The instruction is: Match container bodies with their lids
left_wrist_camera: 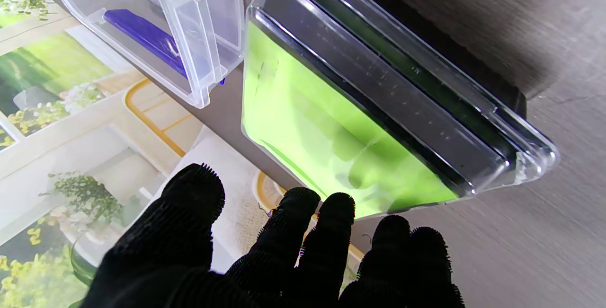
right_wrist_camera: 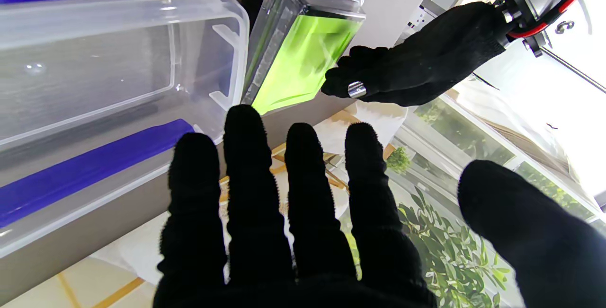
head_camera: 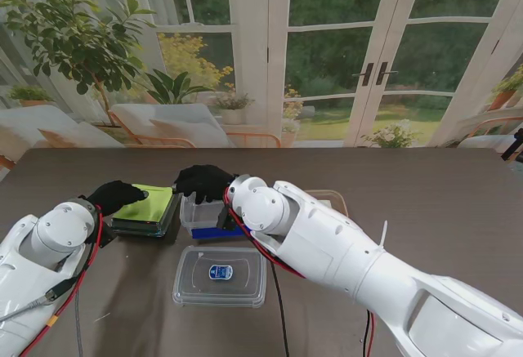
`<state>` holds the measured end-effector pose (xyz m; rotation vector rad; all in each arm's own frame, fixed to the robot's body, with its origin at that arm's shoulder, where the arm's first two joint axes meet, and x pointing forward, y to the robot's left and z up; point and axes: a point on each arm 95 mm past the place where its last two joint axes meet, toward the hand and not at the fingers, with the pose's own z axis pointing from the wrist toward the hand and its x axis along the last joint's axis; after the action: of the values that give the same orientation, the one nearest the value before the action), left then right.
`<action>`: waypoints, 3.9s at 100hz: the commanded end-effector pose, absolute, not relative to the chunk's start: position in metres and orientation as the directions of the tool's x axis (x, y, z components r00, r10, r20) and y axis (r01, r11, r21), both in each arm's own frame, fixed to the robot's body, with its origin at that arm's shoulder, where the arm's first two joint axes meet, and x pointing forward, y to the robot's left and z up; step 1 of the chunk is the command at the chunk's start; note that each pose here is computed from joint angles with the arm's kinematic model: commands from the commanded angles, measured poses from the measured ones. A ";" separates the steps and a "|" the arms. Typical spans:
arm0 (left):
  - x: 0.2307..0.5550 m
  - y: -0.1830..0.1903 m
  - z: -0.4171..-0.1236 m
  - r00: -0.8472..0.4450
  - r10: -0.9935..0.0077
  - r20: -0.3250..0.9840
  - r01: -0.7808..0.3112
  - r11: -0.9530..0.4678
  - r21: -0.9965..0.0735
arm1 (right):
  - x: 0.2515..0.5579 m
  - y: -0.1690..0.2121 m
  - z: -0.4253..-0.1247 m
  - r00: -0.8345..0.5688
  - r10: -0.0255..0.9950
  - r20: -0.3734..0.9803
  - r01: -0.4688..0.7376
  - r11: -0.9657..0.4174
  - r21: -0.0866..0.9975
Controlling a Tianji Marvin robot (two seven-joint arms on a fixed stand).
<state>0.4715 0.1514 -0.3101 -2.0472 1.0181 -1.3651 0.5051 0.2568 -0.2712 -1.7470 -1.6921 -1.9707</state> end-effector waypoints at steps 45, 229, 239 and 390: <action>0.473 0.145 -0.316 0.217 -0.780 0.587 -0.343 -0.624 -0.703 | 0.504 0.254 -0.277 -0.344 0.587 0.733 0.642 -0.423 0.640; 0.449 0.156 -0.301 0.112 -0.855 0.507 -0.354 -0.511 -0.783 | 0.497 0.284 -0.282 -0.576 0.653 0.493 0.576 -0.103 0.811; 0.449 0.155 -0.301 0.097 -0.872 0.480 -0.367 -0.479 -0.797 | 0.497 0.287 -0.284 -0.593 0.649 0.477 0.577 -0.071 0.814; 0.452 0.158 -0.303 0.075 -0.931 0.358 -0.456 -0.351 -0.818 | 0.490 0.309 -0.307 -0.737 0.640 0.216 0.462 0.245 0.852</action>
<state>0.4543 0.1594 -0.3005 -1.8276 1.3554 -1.2376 0.4922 0.3052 -0.3056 -1.1932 -2.5901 -1.7101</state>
